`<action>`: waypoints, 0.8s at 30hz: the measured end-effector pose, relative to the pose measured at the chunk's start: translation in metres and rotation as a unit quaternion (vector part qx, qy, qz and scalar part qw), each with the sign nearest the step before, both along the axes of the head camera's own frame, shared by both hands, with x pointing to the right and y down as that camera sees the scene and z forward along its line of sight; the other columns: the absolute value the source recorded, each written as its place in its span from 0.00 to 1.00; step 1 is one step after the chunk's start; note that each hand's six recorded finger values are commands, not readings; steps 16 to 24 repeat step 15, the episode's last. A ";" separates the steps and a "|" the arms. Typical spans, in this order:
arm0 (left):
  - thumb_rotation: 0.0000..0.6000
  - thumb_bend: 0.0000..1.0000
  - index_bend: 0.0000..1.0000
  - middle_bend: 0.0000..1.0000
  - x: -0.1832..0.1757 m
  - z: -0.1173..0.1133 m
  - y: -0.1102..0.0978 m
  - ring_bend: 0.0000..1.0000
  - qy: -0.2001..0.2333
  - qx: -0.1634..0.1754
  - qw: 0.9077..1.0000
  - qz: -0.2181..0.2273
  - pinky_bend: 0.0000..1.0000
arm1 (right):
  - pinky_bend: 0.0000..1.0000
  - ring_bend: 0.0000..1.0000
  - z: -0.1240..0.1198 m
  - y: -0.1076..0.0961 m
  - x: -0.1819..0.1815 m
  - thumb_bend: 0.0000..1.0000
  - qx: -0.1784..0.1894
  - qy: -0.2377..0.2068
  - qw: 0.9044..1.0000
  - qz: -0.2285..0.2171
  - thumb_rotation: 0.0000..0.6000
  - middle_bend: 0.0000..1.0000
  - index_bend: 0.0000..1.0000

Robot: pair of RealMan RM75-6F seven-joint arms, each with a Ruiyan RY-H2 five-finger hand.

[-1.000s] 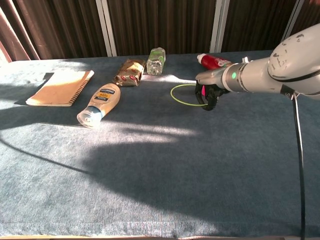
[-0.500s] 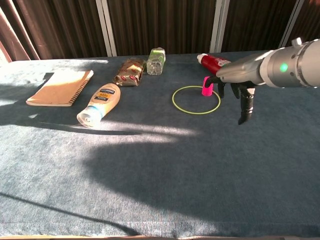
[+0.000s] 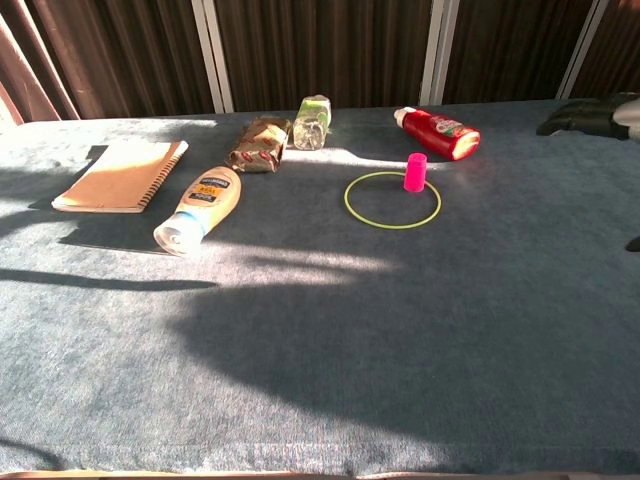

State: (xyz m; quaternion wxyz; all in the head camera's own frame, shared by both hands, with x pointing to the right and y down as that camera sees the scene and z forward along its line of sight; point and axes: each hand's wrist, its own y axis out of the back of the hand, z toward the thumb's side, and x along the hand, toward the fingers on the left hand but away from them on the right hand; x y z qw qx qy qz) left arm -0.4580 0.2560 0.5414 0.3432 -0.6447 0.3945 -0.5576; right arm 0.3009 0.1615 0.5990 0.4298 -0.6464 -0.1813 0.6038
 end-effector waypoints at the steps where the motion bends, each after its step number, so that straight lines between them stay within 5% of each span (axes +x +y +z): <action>1: 1.00 0.52 0.20 0.12 0.000 0.000 0.000 0.02 -0.001 0.000 1.000 0.000 0.23 | 0.13 0.01 -0.001 0.009 0.012 0.02 -0.002 -0.006 1.000 0.016 1.00 0.04 0.00; 9: 1.00 0.52 0.21 0.12 0.000 0.000 0.000 0.02 -0.003 0.000 1.000 -0.003 0.23 | 0.12 0.00 -0.010 0.051 0.082 0.02 0.046 -0.016 0.997 0.061 1.00 0.00 0.00; 13: 1.00 0.52 0.21 0.12 0.000 -0.001 0.001 0.02 -0.002 -0.001 1.000 -0.003 0.23 | 0.12 0.00 -0.010 0.054 0.091 0.02 0.073 -0.022 0.994 0.073 1.00 0.00 0.00; 24: 1.00 0.53 0.21 0.12 0.000 0.000 0.001 0.02 -0.002 -0.001 1.000 -0.003 0.23 | 0.12 0.00 -0.008 0.055 0.093 0.02 0.072 -0.030 0.994 0.081 1.00 0.00 0.00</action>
